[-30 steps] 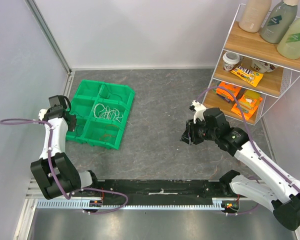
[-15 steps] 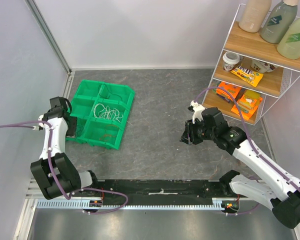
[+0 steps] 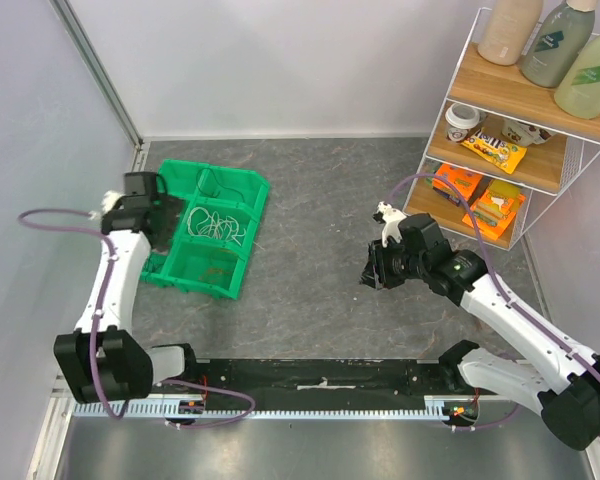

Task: Untangle the cables

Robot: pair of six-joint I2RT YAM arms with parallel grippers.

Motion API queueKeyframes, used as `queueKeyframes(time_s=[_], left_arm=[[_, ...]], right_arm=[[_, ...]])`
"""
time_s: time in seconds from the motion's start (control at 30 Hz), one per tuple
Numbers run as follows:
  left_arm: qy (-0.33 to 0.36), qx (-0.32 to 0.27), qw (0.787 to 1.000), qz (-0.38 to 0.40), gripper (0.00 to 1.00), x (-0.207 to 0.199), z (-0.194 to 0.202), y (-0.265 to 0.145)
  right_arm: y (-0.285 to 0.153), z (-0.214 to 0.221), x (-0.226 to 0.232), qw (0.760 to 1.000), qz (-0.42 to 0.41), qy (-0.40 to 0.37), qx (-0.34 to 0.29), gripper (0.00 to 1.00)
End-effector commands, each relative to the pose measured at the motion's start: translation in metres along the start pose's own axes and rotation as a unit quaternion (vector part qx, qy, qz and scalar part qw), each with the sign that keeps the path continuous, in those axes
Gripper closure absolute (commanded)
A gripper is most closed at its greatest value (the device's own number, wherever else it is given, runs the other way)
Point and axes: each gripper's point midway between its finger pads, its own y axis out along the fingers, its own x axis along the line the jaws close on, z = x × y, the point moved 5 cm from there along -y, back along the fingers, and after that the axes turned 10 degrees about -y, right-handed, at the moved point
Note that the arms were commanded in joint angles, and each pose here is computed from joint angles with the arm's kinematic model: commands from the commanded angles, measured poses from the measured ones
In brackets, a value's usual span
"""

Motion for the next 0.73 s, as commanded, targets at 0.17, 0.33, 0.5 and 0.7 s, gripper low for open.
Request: queueKeyframes(time_s=[0.17, 0.33, 0.5, 0.7], left_arm=[[0.364, 0.179, 0.853, 0.328, 0.13, -0.02, 0.187, -0.106], [0.428, 0.249, 0.752, 0.436, 0.1, 0.021, 0.255, -0.155], [0.426, 0.227, 0.706, 0.518, 0.06, 0.033, 0.265, -0.193], [0.4, 0.206, 0.671, 0.589, 0.04, 0.015, 0.247, -0.226]], right_arm=[[-0.031, -0.028, -0.036, 0.98, 0.18, 0.024, -0.083, 0.57], [-0.062, -0.029, -0.049, 0.955, 0.254, 0.043, -0.146, 0.55], [-0.08, -0.018, -0.049, 0.945, 0.261, 0.058, -0.191, 0.35], [-0.118, -0.022, -0.044, 0.916, 0.256, 0.078, -0.3, 0.1]])
